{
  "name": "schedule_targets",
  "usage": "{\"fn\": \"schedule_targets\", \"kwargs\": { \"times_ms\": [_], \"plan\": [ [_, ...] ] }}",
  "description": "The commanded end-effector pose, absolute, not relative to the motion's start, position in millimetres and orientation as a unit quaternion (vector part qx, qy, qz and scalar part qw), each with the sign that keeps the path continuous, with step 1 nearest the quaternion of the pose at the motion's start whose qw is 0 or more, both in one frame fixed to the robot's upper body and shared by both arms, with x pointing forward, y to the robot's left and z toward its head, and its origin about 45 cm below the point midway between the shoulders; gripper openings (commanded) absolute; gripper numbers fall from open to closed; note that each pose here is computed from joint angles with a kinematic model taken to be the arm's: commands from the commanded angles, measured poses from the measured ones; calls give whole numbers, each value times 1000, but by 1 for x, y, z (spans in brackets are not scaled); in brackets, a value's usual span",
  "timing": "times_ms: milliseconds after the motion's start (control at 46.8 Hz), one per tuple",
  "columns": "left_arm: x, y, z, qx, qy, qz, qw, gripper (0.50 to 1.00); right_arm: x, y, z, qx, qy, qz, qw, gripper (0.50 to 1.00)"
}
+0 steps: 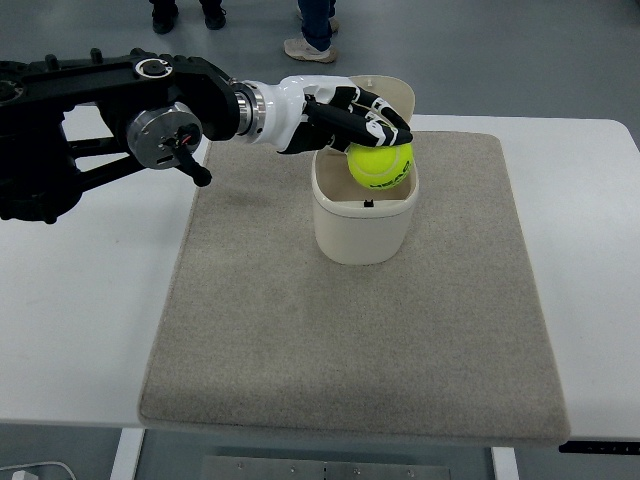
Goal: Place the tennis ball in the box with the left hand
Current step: 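Lower the held ball into the bin opening with the left hand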
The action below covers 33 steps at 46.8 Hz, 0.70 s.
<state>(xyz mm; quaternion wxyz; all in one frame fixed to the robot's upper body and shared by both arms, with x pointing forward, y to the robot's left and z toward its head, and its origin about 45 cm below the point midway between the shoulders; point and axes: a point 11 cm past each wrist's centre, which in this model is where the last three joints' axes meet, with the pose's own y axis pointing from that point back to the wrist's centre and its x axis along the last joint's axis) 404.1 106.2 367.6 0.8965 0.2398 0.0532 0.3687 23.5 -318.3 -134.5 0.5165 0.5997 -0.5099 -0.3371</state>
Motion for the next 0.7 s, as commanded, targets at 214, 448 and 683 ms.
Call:
{"fn": "schedule_targets", "kwargs": {
  "times_ms": [214, 448, 683],
  "plan": [
    [401, 110, 362, 251, 54, 367, 894, 500, 23, -318, -135, 600, -510, -337, 516, 940],
    [401, 112, 358, 256, 55, 368, 892, 500, 23, -318, -135, 600, -510, -337, 516, 938],
    [403, 116, 354, 262, 55, 373, 888, 500, 23, -318, -135, 600, -510, -337, 516, 938]
  ]
}}
